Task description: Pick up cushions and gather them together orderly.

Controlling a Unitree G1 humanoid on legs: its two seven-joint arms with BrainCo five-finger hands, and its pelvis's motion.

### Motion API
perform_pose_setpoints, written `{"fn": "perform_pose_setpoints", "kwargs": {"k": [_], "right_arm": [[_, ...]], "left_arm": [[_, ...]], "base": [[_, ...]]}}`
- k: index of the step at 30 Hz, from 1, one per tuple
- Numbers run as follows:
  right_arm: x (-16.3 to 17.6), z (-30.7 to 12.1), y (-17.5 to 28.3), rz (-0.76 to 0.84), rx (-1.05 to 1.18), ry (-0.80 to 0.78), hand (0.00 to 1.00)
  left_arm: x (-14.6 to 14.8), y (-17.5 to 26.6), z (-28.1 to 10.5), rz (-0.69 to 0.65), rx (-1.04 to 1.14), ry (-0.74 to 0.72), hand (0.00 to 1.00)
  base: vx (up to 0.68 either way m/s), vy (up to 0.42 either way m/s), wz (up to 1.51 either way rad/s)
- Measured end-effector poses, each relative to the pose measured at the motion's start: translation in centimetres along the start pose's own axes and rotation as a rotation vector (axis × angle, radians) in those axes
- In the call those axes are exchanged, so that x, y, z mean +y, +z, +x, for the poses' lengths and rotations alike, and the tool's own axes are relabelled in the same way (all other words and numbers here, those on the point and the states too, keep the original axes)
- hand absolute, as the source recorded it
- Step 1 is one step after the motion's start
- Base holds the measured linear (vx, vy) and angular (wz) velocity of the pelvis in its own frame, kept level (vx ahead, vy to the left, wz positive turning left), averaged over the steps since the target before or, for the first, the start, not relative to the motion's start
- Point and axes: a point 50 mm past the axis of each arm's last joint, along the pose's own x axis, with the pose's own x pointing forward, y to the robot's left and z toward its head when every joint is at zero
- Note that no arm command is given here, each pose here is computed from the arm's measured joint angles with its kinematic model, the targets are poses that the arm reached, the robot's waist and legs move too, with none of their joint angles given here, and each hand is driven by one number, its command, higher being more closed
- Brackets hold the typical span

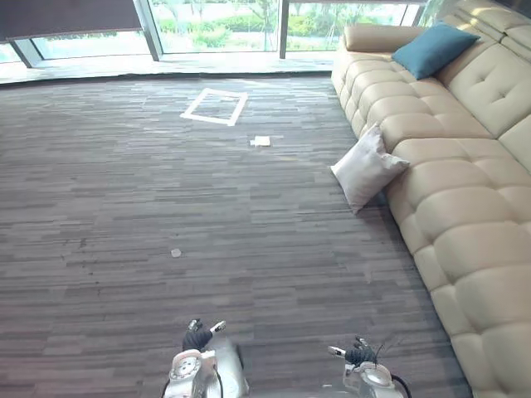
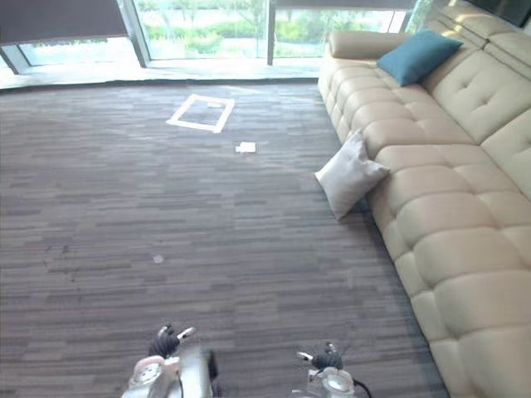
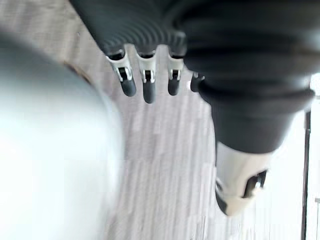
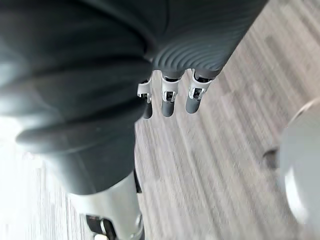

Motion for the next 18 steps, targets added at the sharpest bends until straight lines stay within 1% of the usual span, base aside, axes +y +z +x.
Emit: {"fn": "perform_pose_setpoints", "kwargs": {"k": [1,2,4,8,12,15,18], "right_arm": [[0.0,0.0,-0.5,-0.008,0.024,0.000,0.00],[1.2,-0.1,-0.4,0.000,0.024,0.030,0.00],[2.1,-0.3,-0.5,-0.009,0.017,0.052,0.00],[2.0,-0.5,-0.9,-0.013,0.025,0.048,0.00],[1.8,-0.5,0.4,-0.003,-0.048,0.042,0.00],[1.2,-0.3,1.1,0.025,-0.075,0.018,0.00],[1.0,-0.2,1.4,0.010,-0.079,0.019,0.00]], "left_arm": [[0.0,-0.3,-0.2,-0.027,0.006,0.007,0.00],[0.4,-0.1,0.0,-0.010,0.001,0.015,0.00],[1.0,0.0,0.1,0.008,0.001,0.026,0.00],[1.2,-0.9,0.0,0.025,0.046,0.035,0.00],[0.6,-1.5,0.0,0.071,0.077,0.007,0.00],[0.4,-1.8,0.0,0.090,0.100,-0.003,0.00],[0.0,-2.1,-0.1,0.122,0.108,-0.029,0.00]], "base": [[0.67,0.344,-0.40],[0.67,0.348,-0.30],[0.59,0.324,-0.32],[0.64,0.296,-0.49],[0.53,0.067,-0.02],[0.59,-0.048,0.16],[0.69,-0.110,0.34]]}}
